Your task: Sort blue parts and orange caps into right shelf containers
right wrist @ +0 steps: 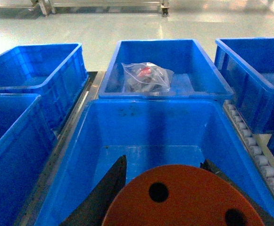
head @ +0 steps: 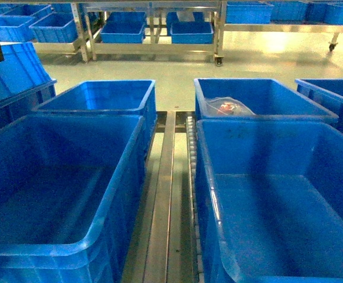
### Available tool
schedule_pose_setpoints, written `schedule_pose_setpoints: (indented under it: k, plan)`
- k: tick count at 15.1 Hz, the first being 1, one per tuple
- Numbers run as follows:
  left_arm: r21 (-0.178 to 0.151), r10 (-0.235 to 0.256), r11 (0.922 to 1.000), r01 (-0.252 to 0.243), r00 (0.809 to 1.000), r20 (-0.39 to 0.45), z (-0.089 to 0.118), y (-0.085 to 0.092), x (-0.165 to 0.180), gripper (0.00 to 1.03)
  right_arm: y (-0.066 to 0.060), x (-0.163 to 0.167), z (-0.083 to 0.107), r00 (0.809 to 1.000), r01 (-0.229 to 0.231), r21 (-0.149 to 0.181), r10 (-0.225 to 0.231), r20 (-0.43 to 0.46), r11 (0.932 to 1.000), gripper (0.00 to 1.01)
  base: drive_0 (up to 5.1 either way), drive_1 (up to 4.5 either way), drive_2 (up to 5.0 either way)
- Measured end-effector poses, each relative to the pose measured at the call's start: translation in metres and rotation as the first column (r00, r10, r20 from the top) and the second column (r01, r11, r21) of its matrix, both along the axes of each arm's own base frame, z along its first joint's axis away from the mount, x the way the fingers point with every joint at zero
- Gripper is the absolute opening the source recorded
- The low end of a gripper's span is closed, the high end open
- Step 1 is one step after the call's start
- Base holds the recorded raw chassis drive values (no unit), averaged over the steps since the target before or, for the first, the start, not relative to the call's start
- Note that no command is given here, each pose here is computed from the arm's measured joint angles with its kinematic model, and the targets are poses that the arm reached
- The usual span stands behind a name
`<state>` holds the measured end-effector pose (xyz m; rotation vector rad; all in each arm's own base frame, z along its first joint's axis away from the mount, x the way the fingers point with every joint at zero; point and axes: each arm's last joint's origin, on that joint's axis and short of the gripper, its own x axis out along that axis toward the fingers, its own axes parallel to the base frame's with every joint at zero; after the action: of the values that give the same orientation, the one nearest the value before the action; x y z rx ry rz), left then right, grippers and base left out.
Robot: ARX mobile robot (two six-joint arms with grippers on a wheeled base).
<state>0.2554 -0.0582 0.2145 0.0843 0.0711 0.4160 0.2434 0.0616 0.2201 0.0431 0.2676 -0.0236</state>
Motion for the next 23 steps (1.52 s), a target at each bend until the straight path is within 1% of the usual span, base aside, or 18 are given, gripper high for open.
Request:
schedule_pose_setpoints:
  k: [16,17,20,21,22,23]
  plan:
    - [0.0,0.0,1.0,0.0,1.0,0.0,0.0,0.0,0.0,0.41,0.0,0.0,0.0,1.0,0.0,0.0,0.0,0.0,1.0,0.42,0.0,0.0,0.0]
    - [-0.001,0.0,1.0,0.0,1.0,0.0,0.0,0.0,0.0,0.46,0.0,0.0,0.0,1.0,0.0,0.0,0.0,0.0,1.0,0.52,0.0,0.0,0.0]
    - [-0.001,0.0,1.0,0.0,1.0,0.001,0.0,0.0,0.0,0.86,0.0,0.0,0.0,1.0,0.0,0.0,0.0,0.0,1.0,0.92,0.0,0.0,0.0]
    - [-0.001,0.0,1.0,0.0,1.0,0.001,0.0,0.0,0.0,0.99,0.0,0.0,0.0,1.0,0.0,0.0,0.0,0.0,1.0,1.0,0.0,0.0,0.0]
    - [-0.001,0.0,1.0,0.0,1.0,0.001,0.0,0.0,0.0,0.97,0.0,0.0,0.0,1.0,0.0,0.0,0.0,0.0,1.0,0.97,0.0,0.0,0.0]
    - [-0.001,0.0,1.0,0.0,1.0,0.001,0.0,0.0,0.0,0.98,0.0,0.0,0.0,1.0,0.0,0.0,0.0,0.0,1.0,0.98,0.0,0.0,0.0]
